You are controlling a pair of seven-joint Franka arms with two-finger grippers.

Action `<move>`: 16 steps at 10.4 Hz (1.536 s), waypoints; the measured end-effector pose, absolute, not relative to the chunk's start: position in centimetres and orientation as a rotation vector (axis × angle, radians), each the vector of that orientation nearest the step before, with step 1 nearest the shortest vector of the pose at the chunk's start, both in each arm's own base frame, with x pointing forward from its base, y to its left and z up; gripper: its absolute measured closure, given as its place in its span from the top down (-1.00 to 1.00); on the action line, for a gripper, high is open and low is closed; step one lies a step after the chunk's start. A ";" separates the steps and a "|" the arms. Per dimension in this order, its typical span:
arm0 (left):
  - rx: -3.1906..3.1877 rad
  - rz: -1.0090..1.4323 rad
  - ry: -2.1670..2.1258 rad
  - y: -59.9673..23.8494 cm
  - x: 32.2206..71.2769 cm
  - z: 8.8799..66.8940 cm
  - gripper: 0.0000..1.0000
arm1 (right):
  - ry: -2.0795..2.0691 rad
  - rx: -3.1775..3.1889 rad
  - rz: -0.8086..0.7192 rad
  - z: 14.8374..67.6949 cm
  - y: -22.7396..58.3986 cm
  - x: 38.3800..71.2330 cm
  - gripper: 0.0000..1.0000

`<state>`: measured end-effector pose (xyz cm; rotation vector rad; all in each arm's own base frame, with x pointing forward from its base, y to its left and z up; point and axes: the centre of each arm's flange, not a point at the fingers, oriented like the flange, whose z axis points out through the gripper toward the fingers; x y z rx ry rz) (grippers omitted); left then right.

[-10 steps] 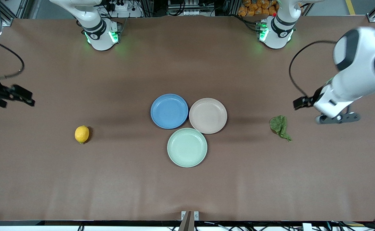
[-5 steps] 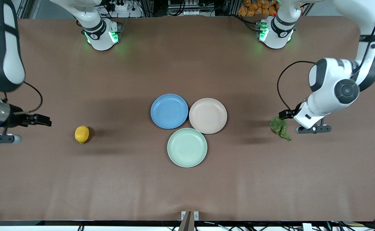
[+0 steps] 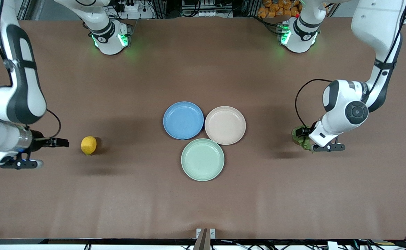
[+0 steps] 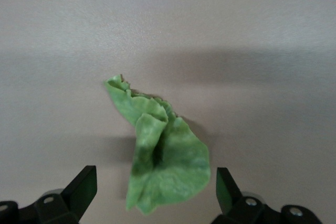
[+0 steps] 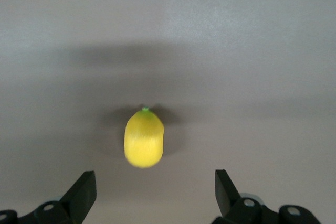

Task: Place lemon and lettuce in plates
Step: 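Close the right gripper on the lemon while the left gripper grasps the lettuce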

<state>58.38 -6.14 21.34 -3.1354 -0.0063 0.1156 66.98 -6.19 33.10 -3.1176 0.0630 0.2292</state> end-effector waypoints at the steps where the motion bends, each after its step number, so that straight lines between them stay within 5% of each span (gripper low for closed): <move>1: -3.138 0.117 -0.008 -6.0 58.3 20.2 0.96 | 0.111 -3.119 0.219 30.4 -6.1 67.1 1.00; 3: -3.139 0.128 -0.007 -6.1 58.2 19.1 0.86 | 0.221 -3.118 0.225 26.1 -5.0 66.3 1.00; 9: -3.140 0.131 0.016 -6.8 58.3 18.6 -0.83 | 0.310 -3.084 0.370 20.1 -4.3 64.6 1.00; 11: -3.143 0.098 0.017 -6.9 58.9 19.5 -0.95 | 0.347 -3.046 0.393 18.8 -4.2 64.3 0.97; 14: -3.141 0.104 0.051 -8.3 59.6 24.5 -0.95 | 0.352 -3.040 0.391 18.9 -4.1 64.4 0.22; 16: -3.138 0.127 0.094 -9.9 59.8 28.8 -0.95 | 0.347 -3.036 0.397 18.9 -3.8 64.4 0.22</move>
